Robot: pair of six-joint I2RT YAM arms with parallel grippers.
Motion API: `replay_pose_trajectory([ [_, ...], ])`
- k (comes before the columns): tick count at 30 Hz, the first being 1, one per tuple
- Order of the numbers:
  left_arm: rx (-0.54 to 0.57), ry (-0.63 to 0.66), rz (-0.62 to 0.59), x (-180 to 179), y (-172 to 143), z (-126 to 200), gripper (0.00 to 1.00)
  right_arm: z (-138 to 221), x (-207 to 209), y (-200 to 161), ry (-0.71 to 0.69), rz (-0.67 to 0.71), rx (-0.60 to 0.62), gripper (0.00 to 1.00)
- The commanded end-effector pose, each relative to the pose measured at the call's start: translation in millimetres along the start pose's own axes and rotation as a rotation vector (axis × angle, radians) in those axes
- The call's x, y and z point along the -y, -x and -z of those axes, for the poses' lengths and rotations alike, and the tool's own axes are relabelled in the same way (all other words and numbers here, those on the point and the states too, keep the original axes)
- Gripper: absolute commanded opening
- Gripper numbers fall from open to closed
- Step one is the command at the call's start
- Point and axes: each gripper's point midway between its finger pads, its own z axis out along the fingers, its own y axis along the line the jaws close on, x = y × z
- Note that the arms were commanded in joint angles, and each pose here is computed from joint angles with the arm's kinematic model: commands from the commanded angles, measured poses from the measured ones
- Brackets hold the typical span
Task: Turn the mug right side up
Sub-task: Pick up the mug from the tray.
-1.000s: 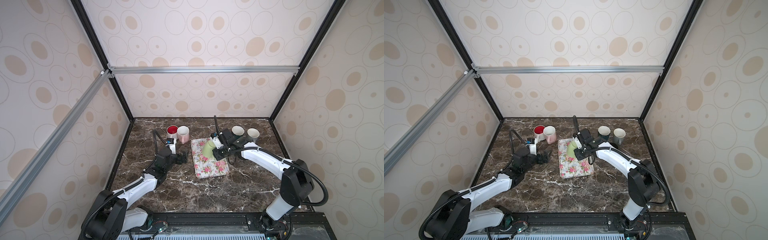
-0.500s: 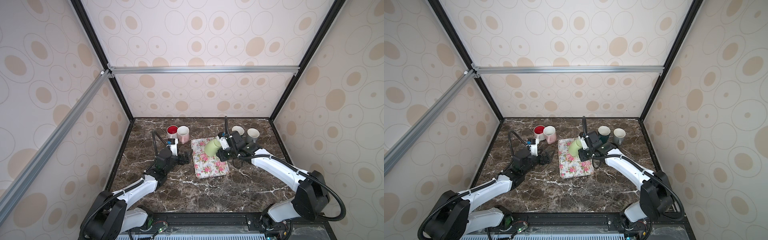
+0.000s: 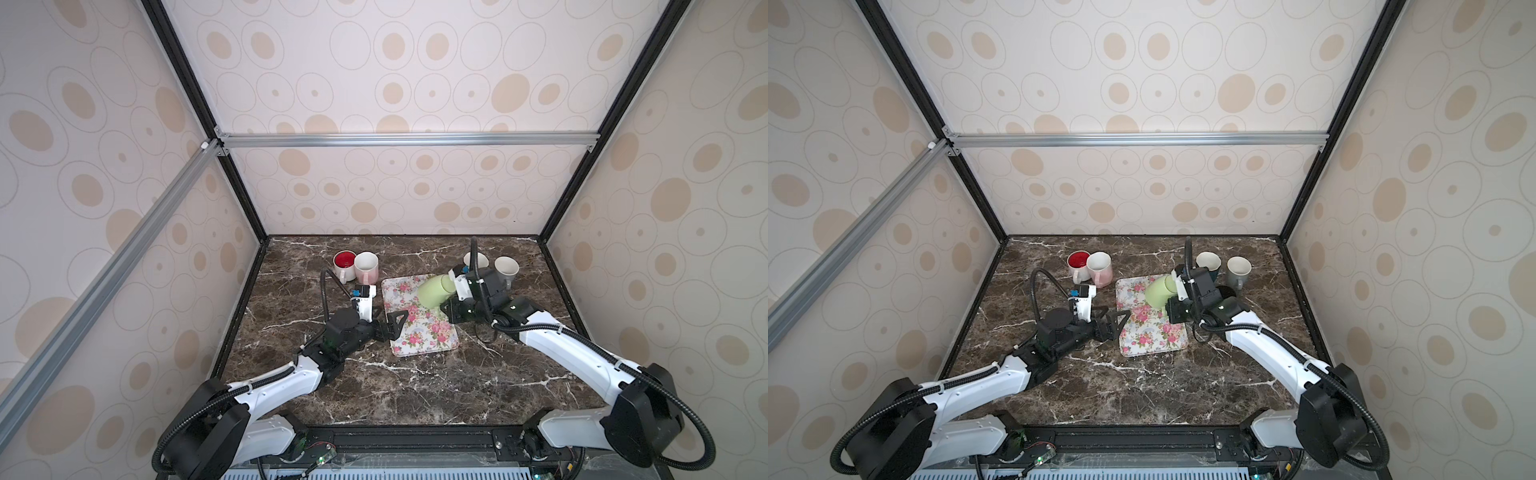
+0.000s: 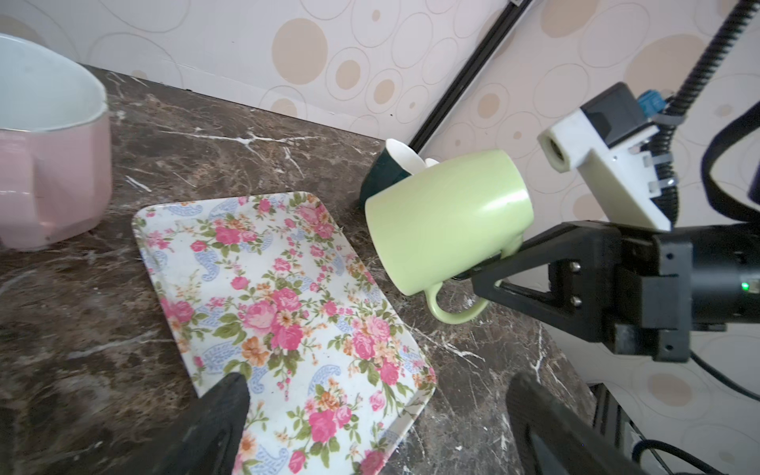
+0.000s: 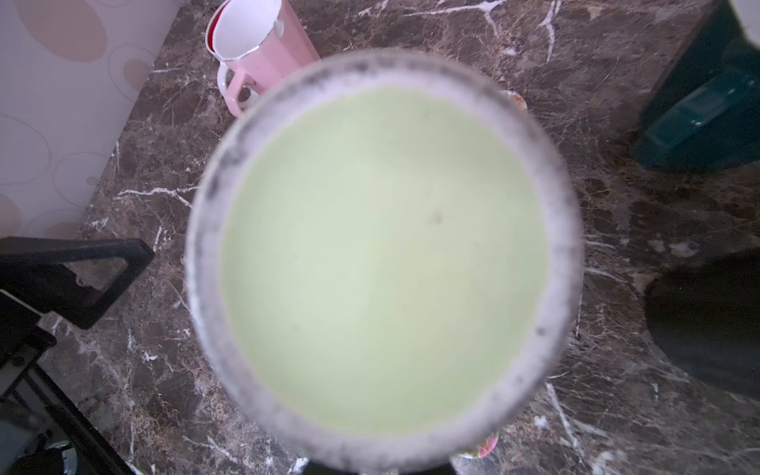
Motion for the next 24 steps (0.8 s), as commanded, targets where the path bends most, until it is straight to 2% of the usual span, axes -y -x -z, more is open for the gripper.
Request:
replay_pose_trajectory([
  [1, 0.044, -0.098, 0.039, 24, 7, -2, 0.98, 24, -16, 33, 0.081, -0.024, 0.160, 0.00],
  [12, 0.032, -0.274, 0.125, 60, -1, -15, 0.97, 47, -25, 31, 0.197, -0.092, 0.234, 0.00],
  [24, 0.010, -0.364, 0.143, 80, 1, -28, 0.91, 59, -46, 40, 0.353, -0.102, 0.305, 0.00],
])
